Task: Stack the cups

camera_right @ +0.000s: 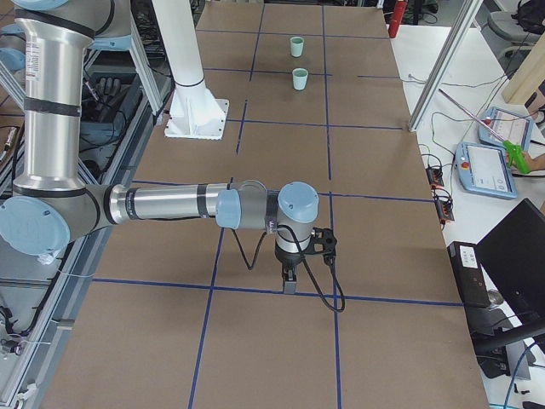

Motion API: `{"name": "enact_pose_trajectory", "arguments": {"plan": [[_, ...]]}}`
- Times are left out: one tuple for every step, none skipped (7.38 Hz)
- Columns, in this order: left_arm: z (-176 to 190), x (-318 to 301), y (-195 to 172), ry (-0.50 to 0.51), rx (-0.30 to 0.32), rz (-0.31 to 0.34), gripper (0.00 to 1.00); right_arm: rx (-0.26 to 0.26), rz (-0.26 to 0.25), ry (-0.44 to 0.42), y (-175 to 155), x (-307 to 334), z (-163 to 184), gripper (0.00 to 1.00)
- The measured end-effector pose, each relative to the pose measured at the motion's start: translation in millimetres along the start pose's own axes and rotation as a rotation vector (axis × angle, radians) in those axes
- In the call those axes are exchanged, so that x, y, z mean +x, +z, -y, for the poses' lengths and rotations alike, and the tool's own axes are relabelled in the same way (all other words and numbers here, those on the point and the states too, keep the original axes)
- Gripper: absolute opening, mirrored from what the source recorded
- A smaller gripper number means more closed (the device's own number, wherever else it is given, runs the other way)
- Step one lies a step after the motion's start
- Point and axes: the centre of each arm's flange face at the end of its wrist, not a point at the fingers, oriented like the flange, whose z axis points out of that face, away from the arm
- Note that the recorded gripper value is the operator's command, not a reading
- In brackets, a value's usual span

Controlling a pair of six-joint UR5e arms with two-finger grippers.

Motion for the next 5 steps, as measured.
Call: {"name": "enact_pose_trajectory", "arguments": {"plan": [[1,12,18,-0.016,-0.021,-0.005,1.0,0.0,0.0,0.0,0,0,0,1.0],[-2,24,36,-0.026,-0.05,-0.01,1.0,0.0,0.0,0.0,0,0,0,1.0],[-7,32,50,-0.03,-0.07,-0.013,1.0,0.001,0.0,0.0,0,0,0,1.0],[-11,48,66,-0.053,-0.081,-0.019,1.0,0.0,0.0,0.0,0,0,0,1.0],[-11,72,82,-0.106,-0.078,-0.027,1.0,0.0,0.0,0.0,0,0,0,1.0]]}}
